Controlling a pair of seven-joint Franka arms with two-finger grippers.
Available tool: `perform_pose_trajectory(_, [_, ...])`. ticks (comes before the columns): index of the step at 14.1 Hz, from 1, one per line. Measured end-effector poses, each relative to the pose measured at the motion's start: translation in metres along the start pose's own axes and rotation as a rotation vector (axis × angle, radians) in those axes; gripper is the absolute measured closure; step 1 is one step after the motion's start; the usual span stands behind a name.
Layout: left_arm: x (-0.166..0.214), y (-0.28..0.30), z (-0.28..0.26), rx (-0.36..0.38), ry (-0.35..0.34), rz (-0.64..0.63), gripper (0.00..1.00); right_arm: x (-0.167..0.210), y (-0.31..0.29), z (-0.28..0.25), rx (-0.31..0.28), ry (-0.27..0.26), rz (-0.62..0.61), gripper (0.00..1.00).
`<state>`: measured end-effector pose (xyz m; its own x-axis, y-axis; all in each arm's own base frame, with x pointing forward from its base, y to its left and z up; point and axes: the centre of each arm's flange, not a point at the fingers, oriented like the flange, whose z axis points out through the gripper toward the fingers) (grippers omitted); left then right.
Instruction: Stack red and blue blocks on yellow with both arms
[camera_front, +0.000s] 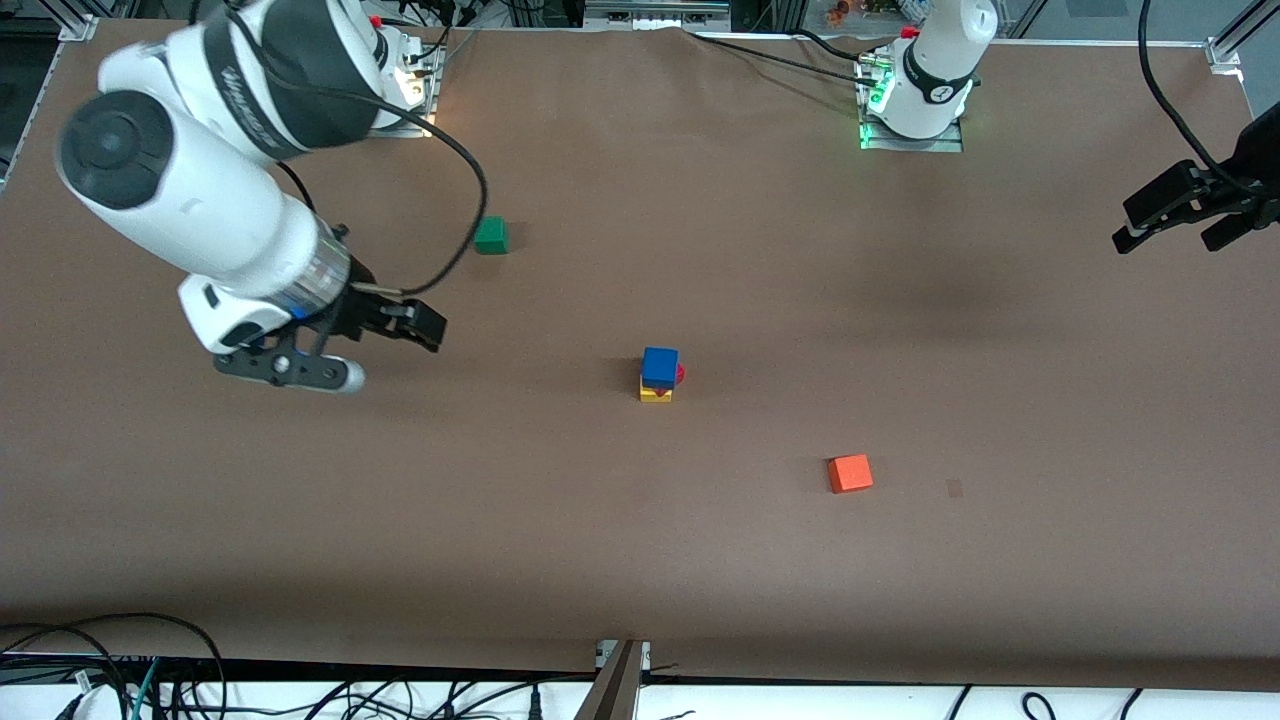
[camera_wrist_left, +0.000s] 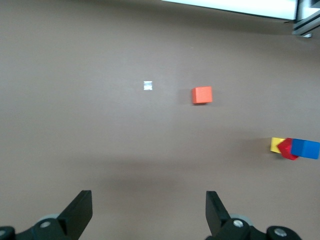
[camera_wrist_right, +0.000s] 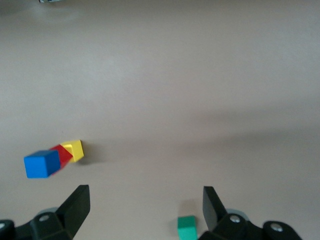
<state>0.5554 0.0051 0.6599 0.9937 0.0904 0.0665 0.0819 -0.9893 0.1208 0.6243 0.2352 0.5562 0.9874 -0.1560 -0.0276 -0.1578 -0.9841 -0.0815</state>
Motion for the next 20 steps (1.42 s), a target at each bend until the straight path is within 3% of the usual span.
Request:
perform_pose_trajectory(5, [0.005, -0.013, 0.004, -0.013, 0.0, 0.059, 0.0, -0.024, 0.096, -0.055, 0.007, -0.016, -0.048, 0.0])
perform_pose_trajectory(10, [0.003, 0.008, 0.006, 0.085, 0.0, 0.121, 0.0, -0.051, 0.199, -0.084, 0.029, -0.021, -0.122, 0.0])
perform_pose_trajectory(20, [0.002, 0.012, 0.007, 0.09, -0.01, 0.121, 0.0, -0.055, 0.196, -0.079, -0.018, -0.023, -0.163, 0.0])
